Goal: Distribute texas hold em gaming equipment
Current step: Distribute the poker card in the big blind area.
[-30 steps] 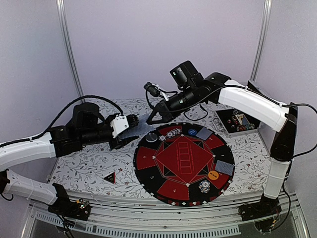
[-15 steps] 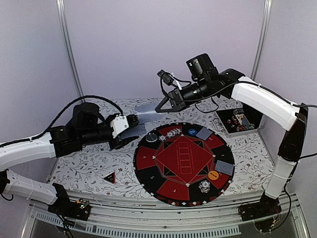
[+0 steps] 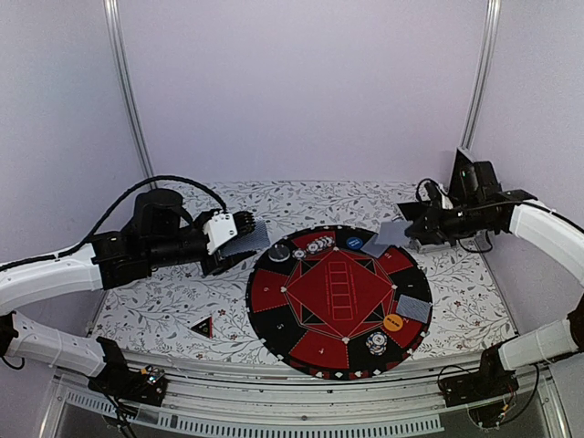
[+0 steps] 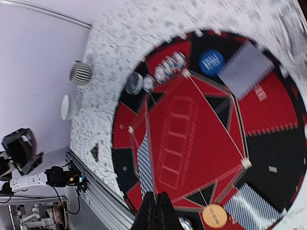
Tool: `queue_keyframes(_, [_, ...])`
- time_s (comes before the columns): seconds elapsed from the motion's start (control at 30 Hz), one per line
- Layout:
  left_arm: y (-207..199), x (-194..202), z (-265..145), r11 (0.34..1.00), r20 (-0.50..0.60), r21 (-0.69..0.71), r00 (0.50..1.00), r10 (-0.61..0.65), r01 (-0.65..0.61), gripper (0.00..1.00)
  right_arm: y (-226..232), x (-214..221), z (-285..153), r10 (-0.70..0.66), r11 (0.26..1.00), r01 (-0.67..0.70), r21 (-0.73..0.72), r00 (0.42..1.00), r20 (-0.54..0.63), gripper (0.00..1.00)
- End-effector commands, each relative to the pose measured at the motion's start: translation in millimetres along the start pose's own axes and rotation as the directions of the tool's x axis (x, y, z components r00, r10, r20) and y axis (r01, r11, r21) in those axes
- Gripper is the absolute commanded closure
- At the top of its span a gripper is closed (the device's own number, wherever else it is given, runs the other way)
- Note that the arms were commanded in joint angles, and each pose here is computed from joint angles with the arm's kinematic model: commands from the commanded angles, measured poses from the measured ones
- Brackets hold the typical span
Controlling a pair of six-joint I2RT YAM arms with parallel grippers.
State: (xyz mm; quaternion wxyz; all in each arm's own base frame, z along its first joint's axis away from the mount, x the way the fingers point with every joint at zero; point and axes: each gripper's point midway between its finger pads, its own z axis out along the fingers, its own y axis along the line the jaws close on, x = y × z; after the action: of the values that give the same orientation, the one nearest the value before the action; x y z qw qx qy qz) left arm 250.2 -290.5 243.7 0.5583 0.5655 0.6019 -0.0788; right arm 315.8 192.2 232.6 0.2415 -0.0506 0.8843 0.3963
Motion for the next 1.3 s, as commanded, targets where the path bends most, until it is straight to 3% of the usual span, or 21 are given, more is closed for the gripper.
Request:
queue_keyframes(0.0, [3.0, -5.9, -3.4, 1.000, 0.027, -0.007, 1.000, -0.006, 0.006, 0.36, -74.7, 74.4, 7.9, 0.257, 0.956, -0.242, 0.167, 0.963, -0.078, 0.98])
queue_keyframes(0.33, [4.8, -8.4, -7.5, 1.000, 0.037, -0.016, 0.999, -0.002, 0.002, 0.36, -132.9, 127.4, 11.2, 0.402, 0.879, -0.349, 0.325, 0.909, -0.110, 0.98])
queue_keyframes(0.93, [4.6, -7.9, -7.4, 1.000, 0.036, -0.015, 0.999, 0.000, 0.001, 0.36, -150.2, 150.8, 0.7, 0.436, 0.832, -0.358, 0.424, 0.894, -0.101, 0.98])
queue_keyframes(0.97, [4.4, -8.3, -7.9, 1.000, 0.038, -0.015, 0.999, 0.000, 0.000, 0.36, -151.0, 152.1, 0.0, 0.440, 0.828, -0.358, 0.432, 0.892, -0.102, 0.95])
queue_keyframes(1.0, [4.5, -8.1, -7.9, 1.000, 0.038, -0.015, 0.999, -0.001, 0.001, 0.36, -151.9, 152.1, -1.1, 0.440, 0.824, -0.357, 0.439, 0.892, -0.099, 0.85])
queue_keyframes(1.07, [4.3, -8.0, -7.8, 1.000, 0.037, -0.015, 0.999, 0.001, -0.001, 0.36, -155.6, 149.4, -7.1, 0.435, 0.808, -0.351, 0.474, 0.897, -0.077, 0.52])
queue_keyframes(1.1, [4.4, -7.8, -7.7, 1.000, 0.037, -0.016, 0.999, 0.001, -0.001, 0.35, -157.6, 145.3, -12.2, 0.423, 0.798, -0.343, 0.497, 0.904, -0.056, 0.44])
queue_keyframes(1.2, [4.0, -8.3, -7.9, 1.000, 0.039, -0.012, 0.999, 0.000, 0.000, 0.36, -158.6, 118.3, -36.2, 0.357, 0.758, -0.315, 0.572, 0.933, 0.040, 0.24])
queue_keyframes(1.27, [3.6, -8.6, -7.9, 1.000, 0.040, -0.011, 0.999, 0.001, -0.001, 0.36, -153.0, 93.9, -52.8, 0.294, 0.744, -0.297, 0.599, 0.950, 0.106, 0.19])
